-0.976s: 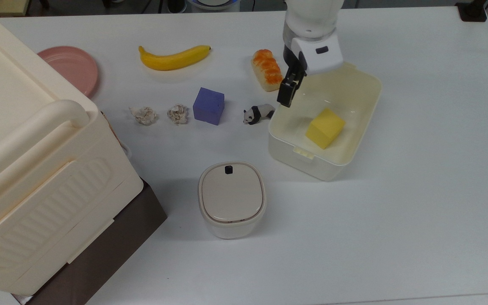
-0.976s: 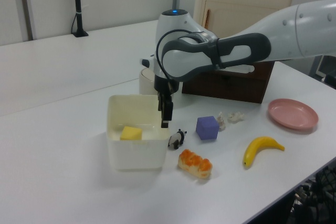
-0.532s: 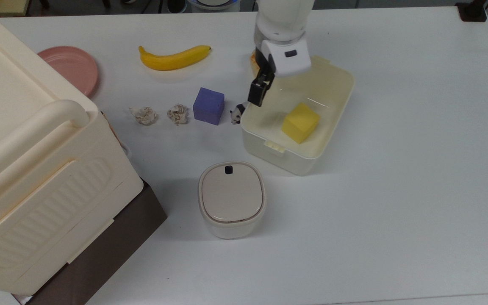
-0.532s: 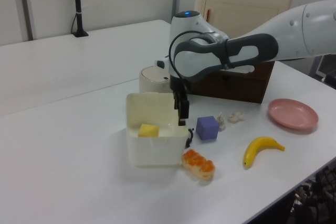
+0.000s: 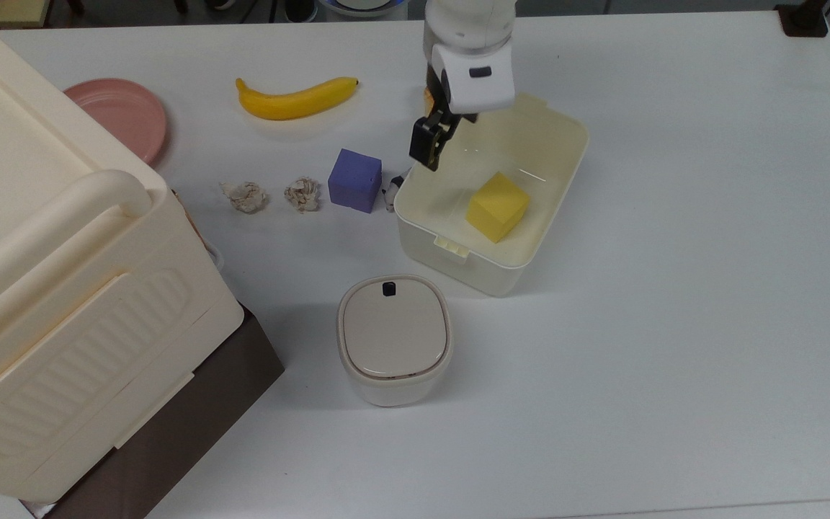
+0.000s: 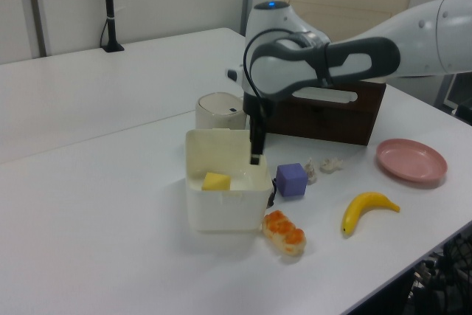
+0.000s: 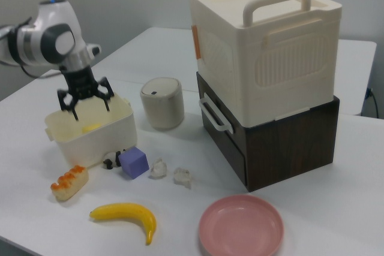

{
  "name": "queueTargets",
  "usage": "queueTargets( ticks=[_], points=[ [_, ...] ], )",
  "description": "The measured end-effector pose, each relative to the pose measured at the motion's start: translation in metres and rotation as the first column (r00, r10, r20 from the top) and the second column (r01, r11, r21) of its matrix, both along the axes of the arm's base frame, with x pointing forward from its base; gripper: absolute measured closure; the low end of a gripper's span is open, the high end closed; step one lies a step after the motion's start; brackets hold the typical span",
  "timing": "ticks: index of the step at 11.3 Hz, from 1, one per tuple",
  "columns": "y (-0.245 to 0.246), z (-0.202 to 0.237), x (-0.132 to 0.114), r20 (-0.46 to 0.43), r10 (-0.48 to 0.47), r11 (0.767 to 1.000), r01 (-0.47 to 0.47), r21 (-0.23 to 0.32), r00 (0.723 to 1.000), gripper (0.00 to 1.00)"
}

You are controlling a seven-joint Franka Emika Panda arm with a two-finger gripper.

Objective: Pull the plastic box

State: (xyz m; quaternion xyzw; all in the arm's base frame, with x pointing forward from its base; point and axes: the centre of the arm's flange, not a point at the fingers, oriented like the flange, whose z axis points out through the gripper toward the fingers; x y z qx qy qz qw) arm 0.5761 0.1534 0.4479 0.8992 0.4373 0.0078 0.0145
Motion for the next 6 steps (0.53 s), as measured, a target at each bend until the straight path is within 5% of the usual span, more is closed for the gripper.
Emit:
queueTargets(
  ticks=[1, 2, 4, 6],
  points=[
    [0.011, 0.026, 0.005, 0.038, -0.150, 0.987, 0.148, 0.056, 0.988, 0.00],
    [0.020, 0.056, 0.008, 0.072, -0.301, 0.950, 0.293, 0.109, 0.951, 0.00],
    [0.021, 0.100, 0.007, 0.084, -0.579, 0.808, 0.557, 0.191, 0.811, 0.00],
    [0.005, 0.110, 0.002, 0.045, -0.729, 0.678, 0.711, 0.186, 0.683, 0.00]
  ],
)
